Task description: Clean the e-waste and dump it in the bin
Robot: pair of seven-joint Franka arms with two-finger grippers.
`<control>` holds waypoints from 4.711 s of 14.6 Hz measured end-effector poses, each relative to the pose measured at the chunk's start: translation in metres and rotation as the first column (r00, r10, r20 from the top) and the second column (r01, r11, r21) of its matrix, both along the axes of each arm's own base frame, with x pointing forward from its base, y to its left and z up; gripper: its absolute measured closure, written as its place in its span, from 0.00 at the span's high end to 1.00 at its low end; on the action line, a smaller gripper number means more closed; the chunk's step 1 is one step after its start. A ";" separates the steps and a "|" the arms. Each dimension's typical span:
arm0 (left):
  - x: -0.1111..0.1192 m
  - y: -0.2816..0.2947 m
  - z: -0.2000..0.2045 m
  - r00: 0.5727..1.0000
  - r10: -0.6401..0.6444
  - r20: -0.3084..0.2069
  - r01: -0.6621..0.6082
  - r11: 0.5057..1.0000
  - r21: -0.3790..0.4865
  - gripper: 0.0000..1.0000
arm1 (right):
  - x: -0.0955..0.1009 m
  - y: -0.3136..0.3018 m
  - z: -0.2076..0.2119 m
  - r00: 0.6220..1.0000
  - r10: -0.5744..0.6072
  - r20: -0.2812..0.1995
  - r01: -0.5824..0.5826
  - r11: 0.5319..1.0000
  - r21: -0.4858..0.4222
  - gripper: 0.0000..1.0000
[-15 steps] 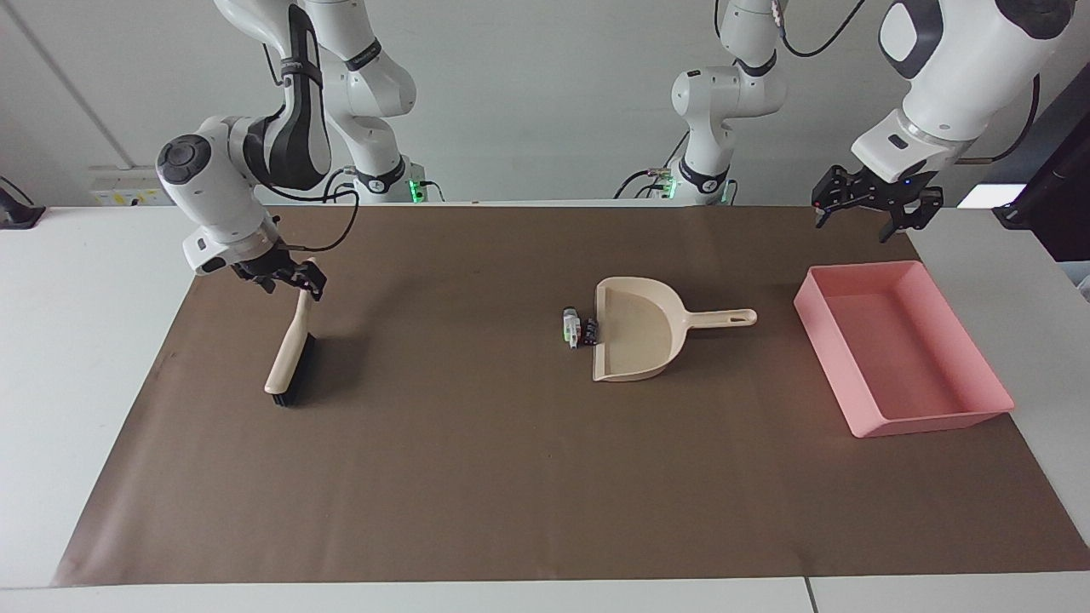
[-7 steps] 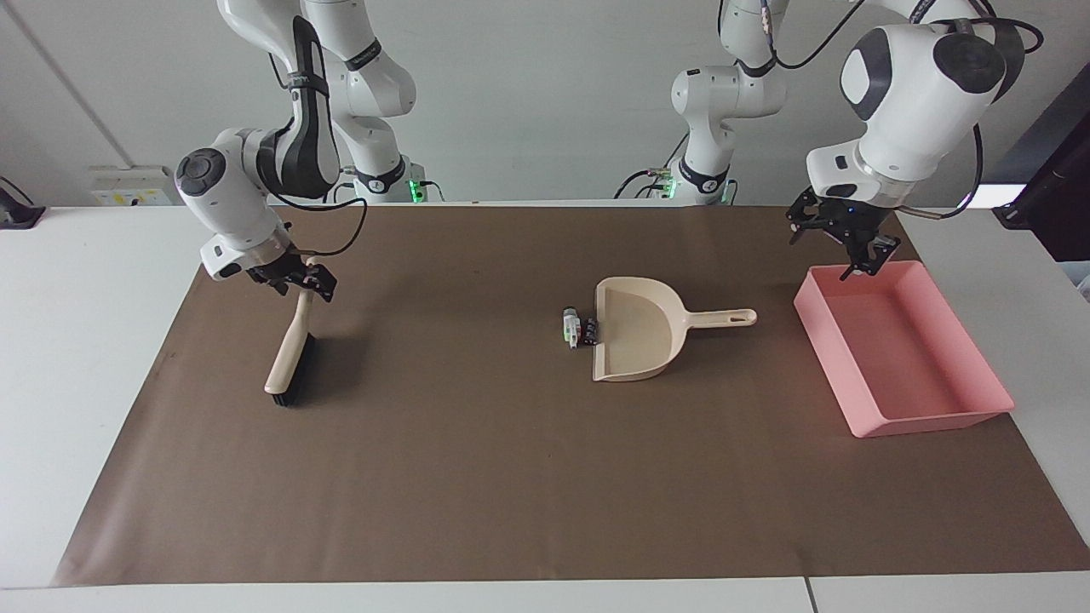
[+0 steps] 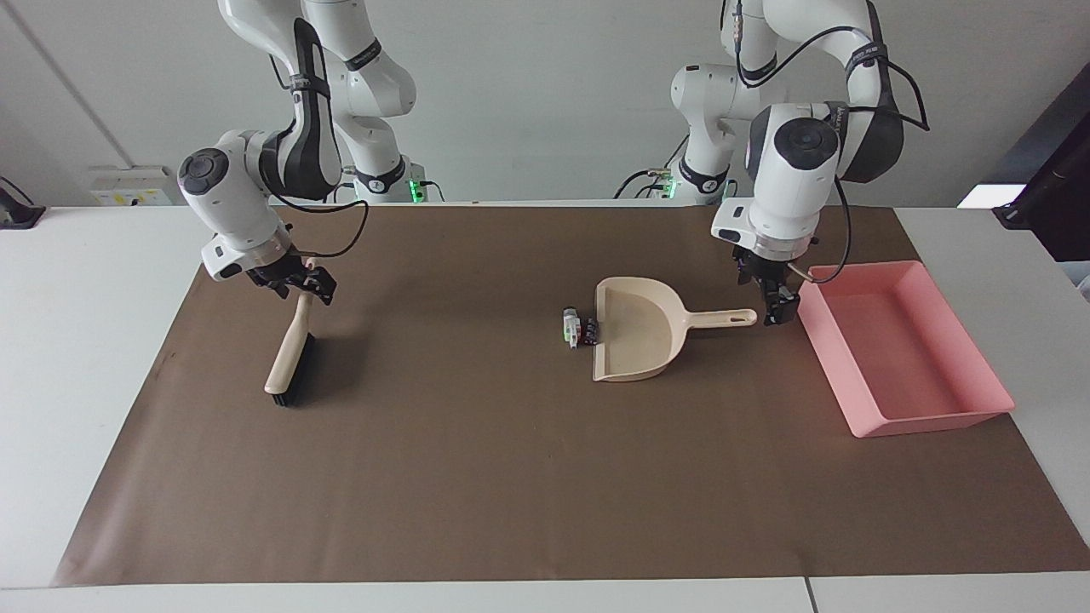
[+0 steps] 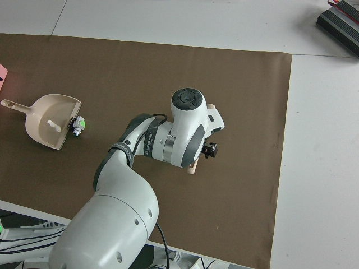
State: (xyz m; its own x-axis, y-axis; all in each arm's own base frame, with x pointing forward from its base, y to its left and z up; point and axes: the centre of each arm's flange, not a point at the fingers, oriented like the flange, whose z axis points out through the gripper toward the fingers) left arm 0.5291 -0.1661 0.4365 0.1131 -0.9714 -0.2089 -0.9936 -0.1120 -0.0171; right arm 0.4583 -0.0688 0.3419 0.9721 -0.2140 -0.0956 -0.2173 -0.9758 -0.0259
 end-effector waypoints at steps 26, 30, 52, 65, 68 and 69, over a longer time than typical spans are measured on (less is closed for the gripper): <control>-0.046 -0.056 -0.100 0.994 -0.104 -0.043 0.110 0.982 0.156 0.33 | -0.002 0.222 0.103 0.968 0.219 -0.125 -0.226 0.973 -0.047 0.26; -0.047 -0.054 -0.098 0.994 -0.096 -0.055 0.104 0.981 0.166 0.33 | -0.037 0.305 0.077 0.966 0.232 -0.110 -0.241 0.967 -0.081 0.26; -0.054 -0.068 -0.098 0.980 -0.192 -0.056 0.200 0.952 0.230 0.33 | -0.092 0.541 -0.008 0.993 0.114 0.031 -0.118 0.952 0.281 0.26; -0.053 -0.040 -0.104 0.982 -0.187 -0.007 0.186 0.976 0.113 0.33 | -0.046 0.430 0.121 0.991 0.066 -0.116 -0.046 0.985 0.165 0.26; -0.043 -0.017 -0.095 0.984 -0.176 -0.033 0.176 0.984 0.009 0.33 | -0.004 0.319 0.143 0.988 0.044 -0.145 -0.030 0.995 0.098 0.26; -0.038 -0.005 -0.087 0.985 -0.171 -0.030 0.171 0.985 -0.019 0.33 | 0.008 0.277 0.146 0.986 0.063 -0.157 -0.050 0.995 0.089 0.26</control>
